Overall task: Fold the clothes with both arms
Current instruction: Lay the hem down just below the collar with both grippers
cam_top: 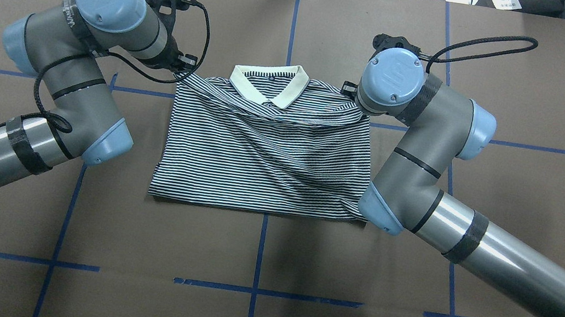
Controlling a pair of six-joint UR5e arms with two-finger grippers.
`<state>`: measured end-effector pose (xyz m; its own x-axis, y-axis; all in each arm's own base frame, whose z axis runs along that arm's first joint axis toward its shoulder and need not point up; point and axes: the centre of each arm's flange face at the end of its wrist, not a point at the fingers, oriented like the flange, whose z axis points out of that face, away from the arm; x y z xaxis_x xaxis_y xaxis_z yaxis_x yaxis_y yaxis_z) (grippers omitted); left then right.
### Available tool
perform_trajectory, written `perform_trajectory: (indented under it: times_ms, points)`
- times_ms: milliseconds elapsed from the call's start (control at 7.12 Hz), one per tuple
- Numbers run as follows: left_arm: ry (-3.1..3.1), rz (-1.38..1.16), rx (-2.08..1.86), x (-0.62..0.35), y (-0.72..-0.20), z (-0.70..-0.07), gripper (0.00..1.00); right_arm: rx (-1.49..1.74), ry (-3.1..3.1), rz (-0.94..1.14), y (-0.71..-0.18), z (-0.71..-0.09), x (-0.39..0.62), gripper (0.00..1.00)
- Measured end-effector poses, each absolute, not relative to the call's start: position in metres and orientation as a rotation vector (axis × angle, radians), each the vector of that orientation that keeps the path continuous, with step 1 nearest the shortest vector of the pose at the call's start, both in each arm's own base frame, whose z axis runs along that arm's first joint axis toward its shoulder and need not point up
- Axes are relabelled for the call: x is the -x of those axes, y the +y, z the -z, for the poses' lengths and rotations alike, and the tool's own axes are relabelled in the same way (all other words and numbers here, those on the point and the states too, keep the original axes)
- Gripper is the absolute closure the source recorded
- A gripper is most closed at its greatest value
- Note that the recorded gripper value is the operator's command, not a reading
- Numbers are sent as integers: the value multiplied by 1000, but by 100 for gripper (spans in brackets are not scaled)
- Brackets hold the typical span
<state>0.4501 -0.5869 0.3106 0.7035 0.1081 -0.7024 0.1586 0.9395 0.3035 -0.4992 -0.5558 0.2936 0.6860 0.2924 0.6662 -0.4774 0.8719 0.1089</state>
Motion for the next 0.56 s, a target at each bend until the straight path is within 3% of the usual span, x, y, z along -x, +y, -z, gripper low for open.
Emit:
perform_trajectory:
  times_ms: [562]
  points:
    - [788, 26, -378, -458, -597, -332, 100, -317, -679, -426, -587, -300, 476, 100]
